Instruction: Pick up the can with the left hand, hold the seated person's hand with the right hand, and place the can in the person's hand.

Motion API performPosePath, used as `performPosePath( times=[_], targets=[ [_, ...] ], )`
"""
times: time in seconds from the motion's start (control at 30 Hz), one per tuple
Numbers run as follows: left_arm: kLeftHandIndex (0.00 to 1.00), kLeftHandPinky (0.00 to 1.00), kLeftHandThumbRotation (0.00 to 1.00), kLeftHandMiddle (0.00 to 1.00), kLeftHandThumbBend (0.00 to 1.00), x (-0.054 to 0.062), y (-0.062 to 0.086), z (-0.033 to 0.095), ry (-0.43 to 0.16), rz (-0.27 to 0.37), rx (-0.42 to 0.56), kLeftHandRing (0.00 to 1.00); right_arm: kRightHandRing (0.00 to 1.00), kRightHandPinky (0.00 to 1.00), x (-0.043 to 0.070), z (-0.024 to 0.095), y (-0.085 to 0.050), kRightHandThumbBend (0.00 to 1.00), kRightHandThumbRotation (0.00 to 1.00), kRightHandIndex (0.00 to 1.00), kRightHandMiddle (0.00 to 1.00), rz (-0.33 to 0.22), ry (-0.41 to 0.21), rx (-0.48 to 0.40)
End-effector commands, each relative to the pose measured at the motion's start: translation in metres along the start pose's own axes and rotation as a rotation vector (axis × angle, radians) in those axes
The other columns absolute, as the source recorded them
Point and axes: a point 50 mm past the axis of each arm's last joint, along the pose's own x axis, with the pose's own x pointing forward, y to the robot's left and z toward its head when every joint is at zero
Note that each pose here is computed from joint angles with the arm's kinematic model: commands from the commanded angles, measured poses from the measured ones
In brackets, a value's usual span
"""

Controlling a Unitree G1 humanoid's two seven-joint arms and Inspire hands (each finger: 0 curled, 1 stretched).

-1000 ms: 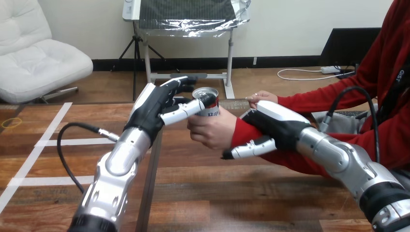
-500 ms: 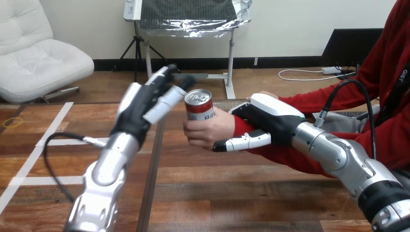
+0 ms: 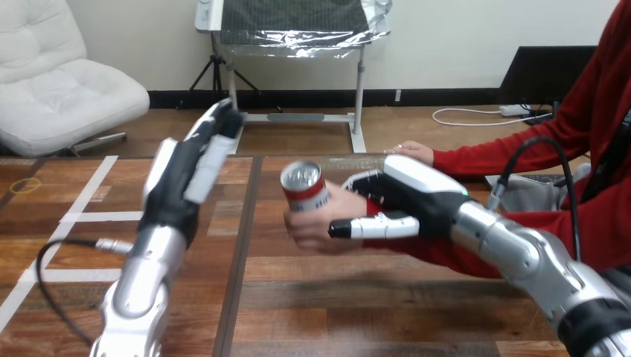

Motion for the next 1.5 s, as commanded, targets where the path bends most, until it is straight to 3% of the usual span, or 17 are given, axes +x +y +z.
performPosePath(
  times=[0.0, 0.3, 0.7, 1.0, 1.13, 1.47],
  targets=[
    [0.92, 0.87, 1.0, 0.93, 0.87, -0.002, 0.005, 0.014, -0.092, 0.038, -0.025, 0.92, 0.68, 0.6, -0.006, 0.004, -0.022, 1.0, 1.0, 0.76, 0.71, -0.081, -0.024, -0.009],
    [0.91, 0.85, 1.0, 0.93, 0.83, -0.016, 0.006, 0.01, -0.093, 0.057, -0.042, 0.92, 0.71, 0.62, -0.015, 0.004, -0.019, 1.0, 1.0, 0.77, 0.73, -0.1, -0.016, 0.031],
    [0.89, 0.84, 1.0, 0.91, 0.8, -0.04, 0.003, 0.009, -0.087, 0.036, -0.059, 0.9, 0.74, 0.61, -0.029, 0.008, -0.013, 1.0, 1.0, 0.8, 0.76, -0.159, 0.0, 0.064],
    [0.87, 0.81, 1.0, 0.9, 0.71, -0.058, -0.003, 0.007, -0.114, 0.03, -0.114, 0.88, 0.77, 0.63, -0.042, 0.015, -0.002, 1.0, 1.0, 0.81, 0.79, -0.279, -0.004, 0.179],
    [0.86, 0.8, 1.0, 0.89, 0.66, -0.069, -0.007, 0.006, -0.122, 0.04, -0.134, 0.87, 0.77, 0.64, -0.05, 0.02, 0.006, 1.0, 1.0, 0.81, 0.8, -0.367, -0.013, 0.259],
    [0.82, 0.78, 1.0, 0.85, 0.58, -0.083, -0.016, 0.004, -0.157, 0.037, -0.148, 0.83, 0.8, 0.68, -0.064, 0.034, 0.018, 0.98, 1.0, 0.85, 0.83, -0.485, -0.056, 0.346]
  ],
)
